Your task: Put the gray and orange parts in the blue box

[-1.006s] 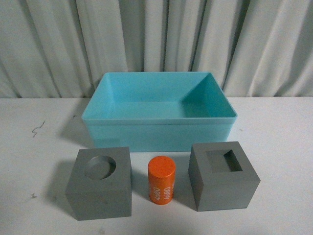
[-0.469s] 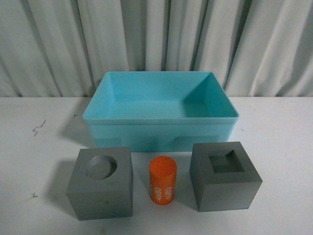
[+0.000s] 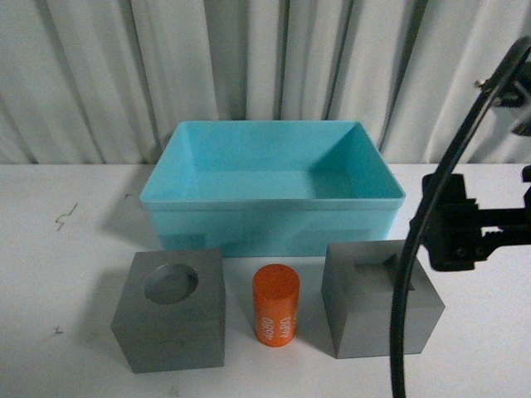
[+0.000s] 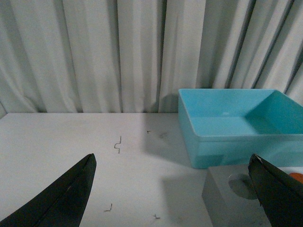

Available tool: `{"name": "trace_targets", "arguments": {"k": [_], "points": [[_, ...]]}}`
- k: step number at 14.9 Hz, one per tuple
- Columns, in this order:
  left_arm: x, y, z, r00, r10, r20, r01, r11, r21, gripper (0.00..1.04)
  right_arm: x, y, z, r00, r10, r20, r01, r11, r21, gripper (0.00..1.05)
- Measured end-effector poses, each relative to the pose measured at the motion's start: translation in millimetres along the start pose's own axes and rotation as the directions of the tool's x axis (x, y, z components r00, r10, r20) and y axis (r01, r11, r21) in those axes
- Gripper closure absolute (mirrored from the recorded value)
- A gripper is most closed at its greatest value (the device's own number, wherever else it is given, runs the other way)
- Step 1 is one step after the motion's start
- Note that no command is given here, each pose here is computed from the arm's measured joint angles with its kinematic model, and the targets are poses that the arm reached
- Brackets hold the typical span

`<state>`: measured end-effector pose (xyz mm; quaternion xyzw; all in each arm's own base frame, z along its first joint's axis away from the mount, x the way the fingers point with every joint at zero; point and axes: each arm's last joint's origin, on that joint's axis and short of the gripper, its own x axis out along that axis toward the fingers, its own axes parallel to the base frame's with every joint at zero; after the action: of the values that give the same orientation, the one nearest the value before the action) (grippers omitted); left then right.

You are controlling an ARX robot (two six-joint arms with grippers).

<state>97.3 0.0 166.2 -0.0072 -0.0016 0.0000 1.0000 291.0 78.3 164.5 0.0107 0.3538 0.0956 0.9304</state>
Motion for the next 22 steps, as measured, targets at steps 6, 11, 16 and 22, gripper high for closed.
{"name": "trace_targets", "arguments": {"k": [6,11,16,22], "points": [[0.0,0.0,0.0,1.0,0.0,0.0,0.0,1.0,0.0,0.07,23.7,13.2,-18.5,0.994,-0.072,-0.087,0.075,0.997,0.035,0.06],[0.0,0.0,0.0,1.0,0.0,0.0,0.0,1.0,0.0,0.07,37.5,16.1,-32.4,0.984,-0.114,-0.138,0.12,0.992,0.036,0.06],[0.0,0.0,0.0,1.0,0.0,0.0,0.0,1.0,0.0,0.07,47.1,14.0,-33.0,0.983,-0.123,-0.136,0.131,0.99,0.045,0.06],[0.0,0.0,0.0,1.0,0.0,0.0,0.0,1.0,0.0,0.07,53.1,11.3,-37.2,0.979,-0.138,-0.152,0.147,0.988,0.049,0.52]]}}
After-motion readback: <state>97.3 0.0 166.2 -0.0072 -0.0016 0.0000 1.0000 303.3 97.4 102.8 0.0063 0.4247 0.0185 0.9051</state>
